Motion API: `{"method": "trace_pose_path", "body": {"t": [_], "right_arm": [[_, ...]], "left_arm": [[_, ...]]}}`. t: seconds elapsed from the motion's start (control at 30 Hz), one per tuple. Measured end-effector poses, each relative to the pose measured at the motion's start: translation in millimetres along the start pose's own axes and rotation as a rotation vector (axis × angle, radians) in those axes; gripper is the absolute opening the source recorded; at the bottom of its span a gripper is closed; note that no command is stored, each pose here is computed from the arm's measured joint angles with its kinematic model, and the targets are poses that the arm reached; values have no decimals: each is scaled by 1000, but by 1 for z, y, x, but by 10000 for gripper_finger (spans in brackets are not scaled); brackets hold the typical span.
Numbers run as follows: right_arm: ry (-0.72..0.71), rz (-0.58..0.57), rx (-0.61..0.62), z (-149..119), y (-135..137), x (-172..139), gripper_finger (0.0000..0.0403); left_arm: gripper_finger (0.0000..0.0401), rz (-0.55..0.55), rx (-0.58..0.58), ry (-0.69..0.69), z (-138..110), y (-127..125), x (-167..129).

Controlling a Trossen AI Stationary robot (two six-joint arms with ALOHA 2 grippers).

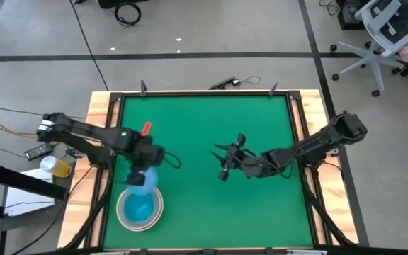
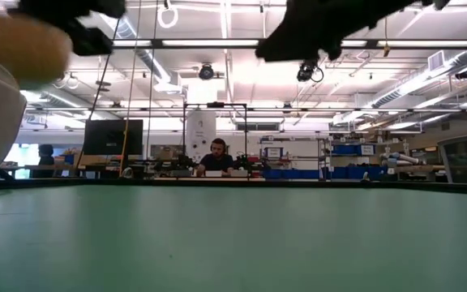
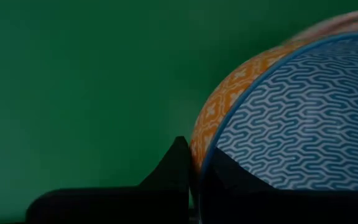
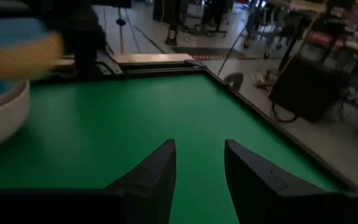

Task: Nest bowls inside each other
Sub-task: Stack the blue patterned bowl on top of the blue bowl

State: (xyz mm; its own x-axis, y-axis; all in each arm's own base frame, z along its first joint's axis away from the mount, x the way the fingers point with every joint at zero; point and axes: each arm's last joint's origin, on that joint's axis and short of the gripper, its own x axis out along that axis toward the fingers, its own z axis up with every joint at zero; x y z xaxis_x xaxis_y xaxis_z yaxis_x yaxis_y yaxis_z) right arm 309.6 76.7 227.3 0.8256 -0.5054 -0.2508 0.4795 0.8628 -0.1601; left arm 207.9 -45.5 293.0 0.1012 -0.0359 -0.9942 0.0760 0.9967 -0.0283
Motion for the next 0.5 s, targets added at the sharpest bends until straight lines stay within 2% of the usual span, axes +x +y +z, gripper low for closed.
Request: {"method": "trace_pose_path", "body": {"t": [0.17, 0.27, 0.43, 0.5], "right_arm": [[40, 37, 81, -12, -12, 17, 140], [61, 79, 122, -14, -16, 23, 140], [74, 108, 148, -14, -18, 26, 140], [76, 105, 147, -14, -19, 26, 140]], "left_arm": [[16, -113, -84, -132, -8, -19, -16], [17, -147, -87, -170, -8, -34, -17], [18, -220, -33, -97, -13, -63, 12], [18, -208, -40, -57, -19, -69, 26]]}}
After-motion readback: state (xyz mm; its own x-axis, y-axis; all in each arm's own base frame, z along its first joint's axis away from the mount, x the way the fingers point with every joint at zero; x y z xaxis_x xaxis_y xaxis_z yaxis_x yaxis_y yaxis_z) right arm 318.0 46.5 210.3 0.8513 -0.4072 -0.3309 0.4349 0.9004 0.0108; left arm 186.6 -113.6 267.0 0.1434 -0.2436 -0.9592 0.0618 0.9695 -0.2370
